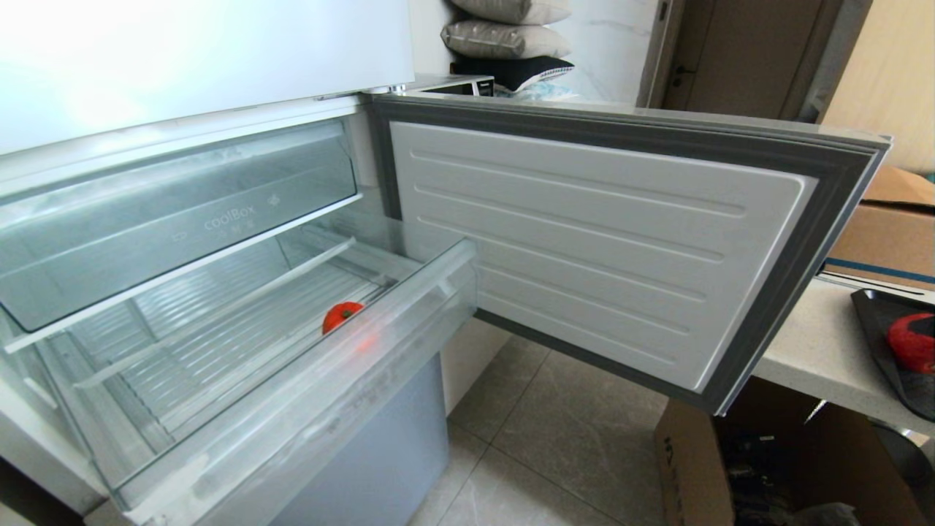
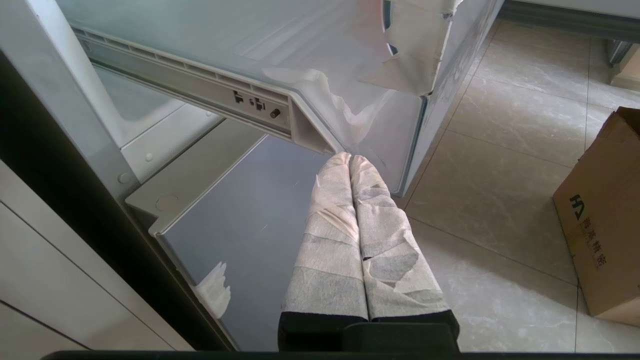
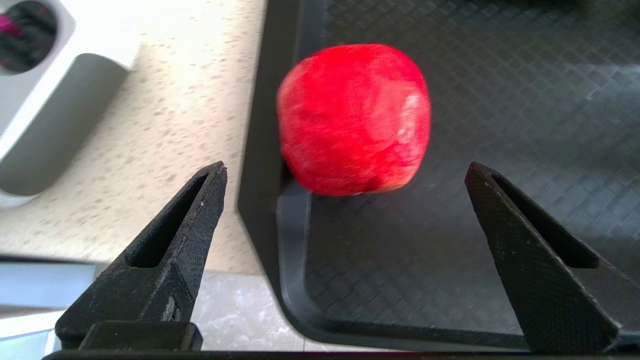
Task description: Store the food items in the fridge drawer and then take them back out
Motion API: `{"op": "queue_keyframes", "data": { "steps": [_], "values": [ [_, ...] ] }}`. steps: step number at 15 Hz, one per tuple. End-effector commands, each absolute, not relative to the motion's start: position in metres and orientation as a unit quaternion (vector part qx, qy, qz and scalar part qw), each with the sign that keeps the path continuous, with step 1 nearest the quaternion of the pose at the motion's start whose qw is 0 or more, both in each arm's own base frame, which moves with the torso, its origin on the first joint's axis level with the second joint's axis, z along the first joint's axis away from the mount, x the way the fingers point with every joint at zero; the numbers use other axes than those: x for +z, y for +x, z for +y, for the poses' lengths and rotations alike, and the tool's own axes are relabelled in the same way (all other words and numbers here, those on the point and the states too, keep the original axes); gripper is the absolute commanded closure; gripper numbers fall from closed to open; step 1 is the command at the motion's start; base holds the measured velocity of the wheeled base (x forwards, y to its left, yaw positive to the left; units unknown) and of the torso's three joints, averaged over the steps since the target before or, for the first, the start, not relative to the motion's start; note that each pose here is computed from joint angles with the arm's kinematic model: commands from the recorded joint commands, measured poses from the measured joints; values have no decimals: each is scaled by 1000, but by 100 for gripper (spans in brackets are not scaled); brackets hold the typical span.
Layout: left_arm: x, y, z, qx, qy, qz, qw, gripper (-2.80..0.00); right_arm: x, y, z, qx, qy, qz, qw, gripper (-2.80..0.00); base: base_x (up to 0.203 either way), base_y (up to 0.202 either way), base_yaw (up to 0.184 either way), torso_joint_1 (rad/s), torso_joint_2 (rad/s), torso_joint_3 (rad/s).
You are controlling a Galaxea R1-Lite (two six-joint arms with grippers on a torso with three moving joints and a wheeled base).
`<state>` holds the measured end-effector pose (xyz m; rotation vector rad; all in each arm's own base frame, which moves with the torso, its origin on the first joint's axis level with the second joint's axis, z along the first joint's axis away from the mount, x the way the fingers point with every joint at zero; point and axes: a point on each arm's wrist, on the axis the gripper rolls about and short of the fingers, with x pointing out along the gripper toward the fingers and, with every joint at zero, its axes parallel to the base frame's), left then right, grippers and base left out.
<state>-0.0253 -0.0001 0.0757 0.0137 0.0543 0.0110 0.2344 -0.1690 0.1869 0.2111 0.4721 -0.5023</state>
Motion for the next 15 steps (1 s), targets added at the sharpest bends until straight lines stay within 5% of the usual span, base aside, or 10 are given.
{"op": "queue_keyframes", "data": {
  "steps": [1,15],
  "values": [
    [76,-25,0,6,7,27,1000,0,183,237,-173,-248,106,235,934,-280,0,0,0,0,0,0],
    [76,-25,0,6,7,27,1000,0,164,263,-198,-219,127,251,934,-280,0,0,0,0,0,0]
  ]
}}
